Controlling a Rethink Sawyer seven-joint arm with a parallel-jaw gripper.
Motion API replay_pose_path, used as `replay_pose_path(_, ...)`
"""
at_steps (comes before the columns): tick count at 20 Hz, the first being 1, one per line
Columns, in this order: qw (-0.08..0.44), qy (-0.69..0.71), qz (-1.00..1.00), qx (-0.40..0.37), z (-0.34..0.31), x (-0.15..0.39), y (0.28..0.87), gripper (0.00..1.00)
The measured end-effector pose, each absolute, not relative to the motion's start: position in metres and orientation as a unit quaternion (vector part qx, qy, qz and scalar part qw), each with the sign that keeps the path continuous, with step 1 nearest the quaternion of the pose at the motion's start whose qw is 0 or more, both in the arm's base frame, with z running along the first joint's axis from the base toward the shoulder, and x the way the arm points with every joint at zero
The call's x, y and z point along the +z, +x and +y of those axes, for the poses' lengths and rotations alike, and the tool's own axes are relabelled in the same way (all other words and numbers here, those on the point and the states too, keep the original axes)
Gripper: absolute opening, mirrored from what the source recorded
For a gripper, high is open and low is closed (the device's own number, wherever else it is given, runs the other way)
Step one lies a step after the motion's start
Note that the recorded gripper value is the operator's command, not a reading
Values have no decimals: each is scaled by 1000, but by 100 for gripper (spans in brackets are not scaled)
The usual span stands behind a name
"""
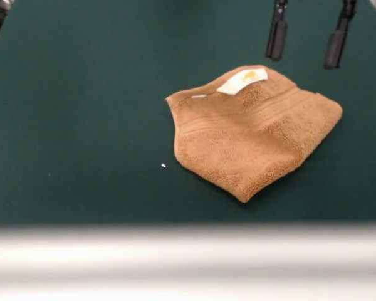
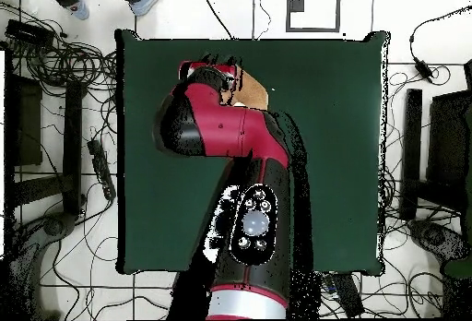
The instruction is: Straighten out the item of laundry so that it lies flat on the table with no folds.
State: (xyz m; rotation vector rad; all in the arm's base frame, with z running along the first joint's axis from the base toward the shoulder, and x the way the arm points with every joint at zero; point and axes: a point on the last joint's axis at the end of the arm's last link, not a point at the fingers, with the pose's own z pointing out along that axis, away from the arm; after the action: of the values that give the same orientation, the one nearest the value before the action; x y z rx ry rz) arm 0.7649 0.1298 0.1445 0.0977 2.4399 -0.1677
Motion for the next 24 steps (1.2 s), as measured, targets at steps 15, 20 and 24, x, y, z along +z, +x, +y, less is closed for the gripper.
replay_pose_path(15,342,35,937,-61,114,173,747,100)
replay_pose_path(20,342,28,937,-63,111,167,745,100)
replay_pose_path(24,343,28,937,-65,102,161,744,100)
